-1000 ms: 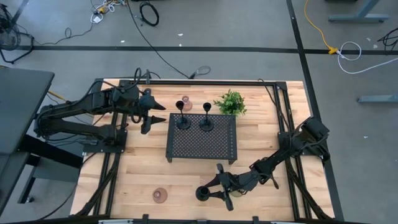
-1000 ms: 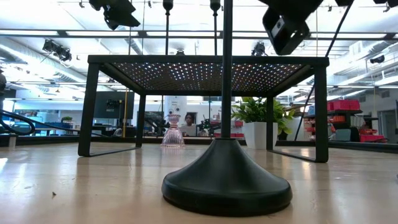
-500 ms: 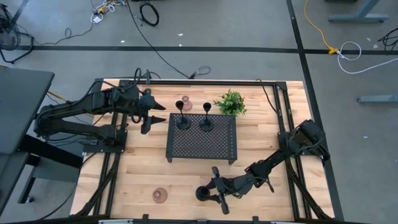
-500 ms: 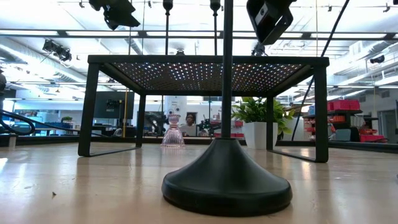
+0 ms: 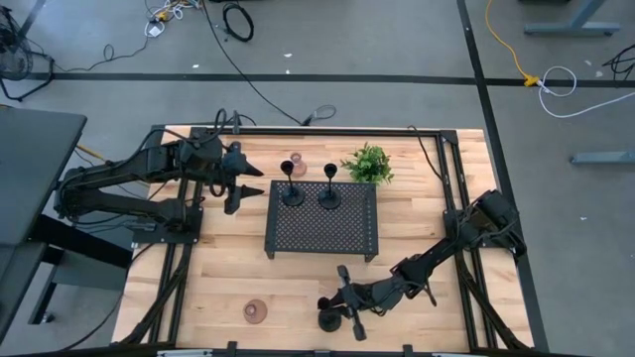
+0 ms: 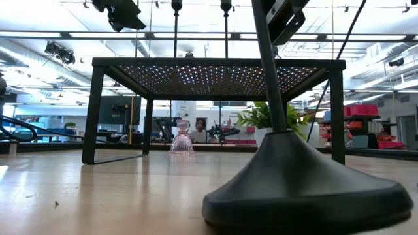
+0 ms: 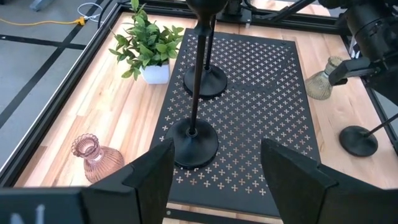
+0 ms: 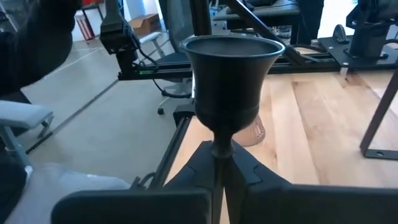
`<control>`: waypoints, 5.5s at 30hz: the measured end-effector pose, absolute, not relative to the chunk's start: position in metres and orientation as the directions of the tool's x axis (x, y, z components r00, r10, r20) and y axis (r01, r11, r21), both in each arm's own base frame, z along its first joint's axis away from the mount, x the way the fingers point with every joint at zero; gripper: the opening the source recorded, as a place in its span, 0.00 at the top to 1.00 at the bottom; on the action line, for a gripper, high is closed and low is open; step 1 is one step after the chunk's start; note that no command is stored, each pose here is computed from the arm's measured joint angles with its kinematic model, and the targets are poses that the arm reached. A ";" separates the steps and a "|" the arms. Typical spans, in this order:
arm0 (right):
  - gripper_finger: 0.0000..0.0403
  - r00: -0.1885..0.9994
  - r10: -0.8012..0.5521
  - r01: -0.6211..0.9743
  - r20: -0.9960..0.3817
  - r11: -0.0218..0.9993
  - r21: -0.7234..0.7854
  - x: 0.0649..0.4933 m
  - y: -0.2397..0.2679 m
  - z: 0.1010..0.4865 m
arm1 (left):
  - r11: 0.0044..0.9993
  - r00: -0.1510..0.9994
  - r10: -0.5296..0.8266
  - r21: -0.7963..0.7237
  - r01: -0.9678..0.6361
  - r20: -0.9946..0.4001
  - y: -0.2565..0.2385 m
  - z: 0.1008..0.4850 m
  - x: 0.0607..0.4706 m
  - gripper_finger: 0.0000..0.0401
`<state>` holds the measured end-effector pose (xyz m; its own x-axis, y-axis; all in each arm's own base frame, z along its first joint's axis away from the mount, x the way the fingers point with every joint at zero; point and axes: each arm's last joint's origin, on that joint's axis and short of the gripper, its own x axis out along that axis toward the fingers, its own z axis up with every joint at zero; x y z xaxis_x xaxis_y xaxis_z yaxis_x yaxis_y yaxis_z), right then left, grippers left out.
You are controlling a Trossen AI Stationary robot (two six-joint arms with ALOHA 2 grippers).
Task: Pick & Place candle stick holders
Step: Put the black candle holder on the shelf, then put the top pink candle holder on the shelf
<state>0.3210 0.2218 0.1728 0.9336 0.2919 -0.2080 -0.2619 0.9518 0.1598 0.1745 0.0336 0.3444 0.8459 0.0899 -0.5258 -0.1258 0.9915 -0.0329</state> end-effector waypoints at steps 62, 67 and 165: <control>1.00 0.928 -0.368 0.369 -0.054 0.930 -0.005 0.217 0.024 0.282 | 0.988 0.833 0.097 -0.051 -0.148 -0.545 0.034 0.343 0.173 0.41; 1.00 0.925 -0.379 0.380 -0.035 0.925 0.016 0.211 0.015 0.285 | 0.987 0.832 0.104 -0.049 -0.155 -0.546 0.034 0.343 0.173 0.41; 0.24 0.897 -0.308 0.317 -0.316 0.948 -0.024 0.184 0.001 0.274 | 0.873 0.518 0.433 0.200 -0.445 -0.738 0.173 0.237 0.253 0.41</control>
<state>0.1838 0.0015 0.2742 0.8972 -0.3082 -0.3162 0.3173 0.9480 -0.0237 0.2530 0.1729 0.2366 0.5184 0.4329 -0.7375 -0.4451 0.8730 0.1996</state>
